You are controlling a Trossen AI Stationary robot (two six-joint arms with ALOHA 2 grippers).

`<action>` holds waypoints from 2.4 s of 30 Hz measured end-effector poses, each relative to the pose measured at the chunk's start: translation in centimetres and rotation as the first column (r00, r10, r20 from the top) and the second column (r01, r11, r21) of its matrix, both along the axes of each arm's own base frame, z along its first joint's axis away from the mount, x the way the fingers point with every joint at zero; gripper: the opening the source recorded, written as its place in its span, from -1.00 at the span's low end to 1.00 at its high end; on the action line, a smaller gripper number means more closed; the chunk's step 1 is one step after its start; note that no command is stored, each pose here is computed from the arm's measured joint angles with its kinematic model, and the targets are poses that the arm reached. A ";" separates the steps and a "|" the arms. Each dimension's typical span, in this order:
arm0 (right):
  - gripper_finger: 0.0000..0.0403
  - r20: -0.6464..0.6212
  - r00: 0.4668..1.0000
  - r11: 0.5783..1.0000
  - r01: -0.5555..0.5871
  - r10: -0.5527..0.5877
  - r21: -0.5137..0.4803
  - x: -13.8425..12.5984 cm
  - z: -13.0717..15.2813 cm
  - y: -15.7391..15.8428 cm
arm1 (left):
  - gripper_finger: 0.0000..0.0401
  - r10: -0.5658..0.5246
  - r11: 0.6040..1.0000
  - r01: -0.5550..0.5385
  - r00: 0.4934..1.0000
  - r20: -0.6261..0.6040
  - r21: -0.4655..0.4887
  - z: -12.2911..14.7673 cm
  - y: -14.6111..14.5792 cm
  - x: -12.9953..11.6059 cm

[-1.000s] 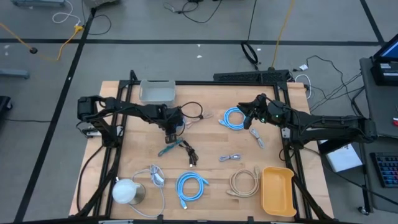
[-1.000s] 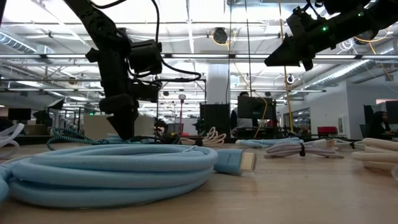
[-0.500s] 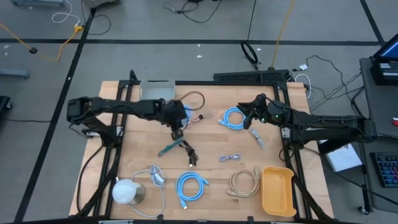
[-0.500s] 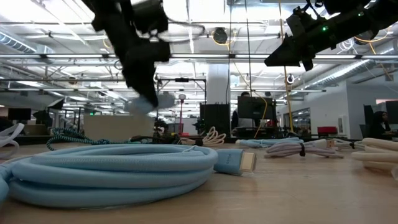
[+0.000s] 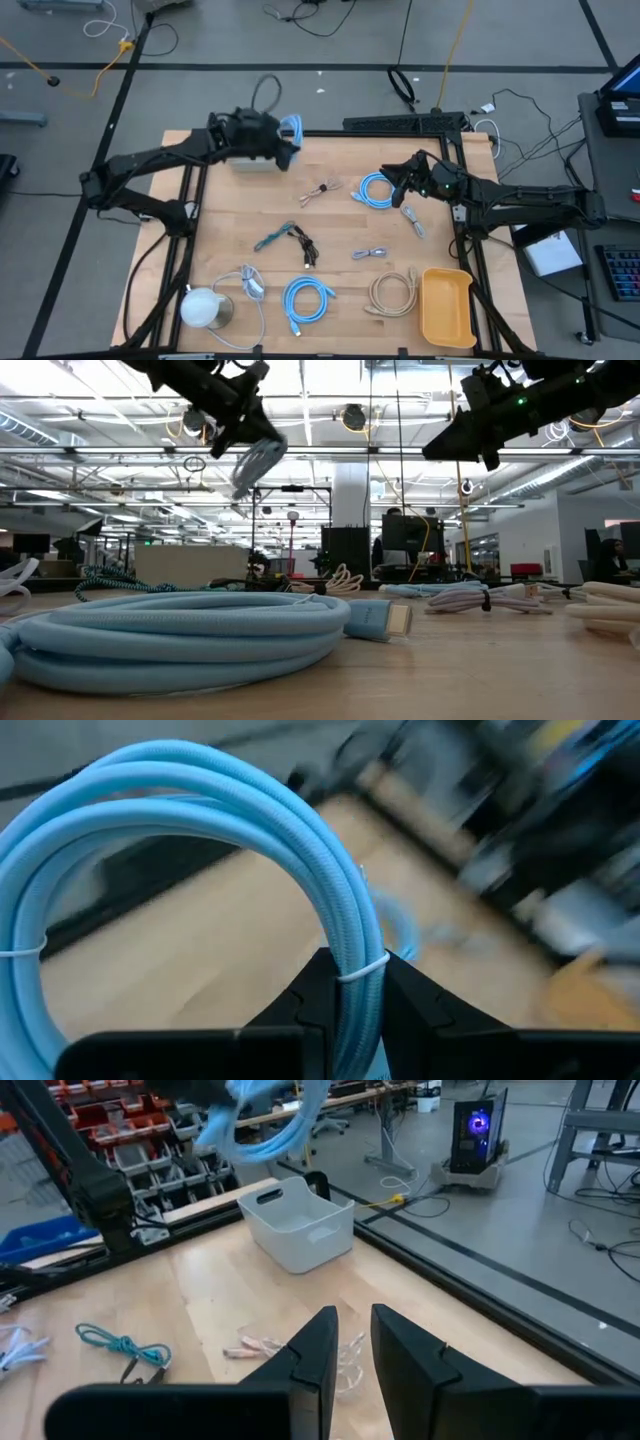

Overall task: Pick & Place USB Port
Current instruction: Put the top left blue HDMI cable into the gray bin

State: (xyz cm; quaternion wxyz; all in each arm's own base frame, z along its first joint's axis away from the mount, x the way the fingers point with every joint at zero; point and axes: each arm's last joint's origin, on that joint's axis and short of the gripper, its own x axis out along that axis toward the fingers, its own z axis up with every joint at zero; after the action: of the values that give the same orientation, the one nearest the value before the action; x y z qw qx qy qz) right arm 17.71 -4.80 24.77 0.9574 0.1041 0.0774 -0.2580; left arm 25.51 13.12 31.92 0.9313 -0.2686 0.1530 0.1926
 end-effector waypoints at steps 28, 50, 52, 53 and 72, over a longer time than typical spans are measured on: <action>-0.70 0.050 0.998 1.000 -0.027 0.028 -0.014 0.1 0.5 0.0 | -0.75 0.327 0.918 -0.205 0.875 0.357 -0.339 -10.9 3.7 -11.4; -0.70 0.055 0.998 1.000 -0.026 0.026 -0.004 0.1 0.5 0.0 | -0.75 0.468 0.860 -0.310 0.796 0.384 -0.406 -13.1 4.4 -11.2; -0.70 0.054 0.998 1.000 -0.026 0.026 -0.005 0.1 0.5 0.0 | -0.75 0.448 0.873 -0.291 0.796 0.408 -0.391 -12.9 4.4 -11.2; -0.70 0.054 0.998 1.000 -0.026 0.026 -0.006 0.1 0.5 0.0 | -0.75 0.431 0.881 -0.274 0.801 0.415 -0.386 -12.8 4.4 -11.2; -0.70 0.053 0.998 0.999 -0.032 0.032 -0.007 0.1 0.5 0.1 | -0.75 0.229 0.916 -0.068 0.898 0.377 -0.395 -15.3 5.7 -9.7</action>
State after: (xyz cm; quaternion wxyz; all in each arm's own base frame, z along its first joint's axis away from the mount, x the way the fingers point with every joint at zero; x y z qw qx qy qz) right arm 17.85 -4.74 25.29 0.9634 0.1069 0.0527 -0.2400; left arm 15.84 18.77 16.63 0.8565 -0.4860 -0.0359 0.1702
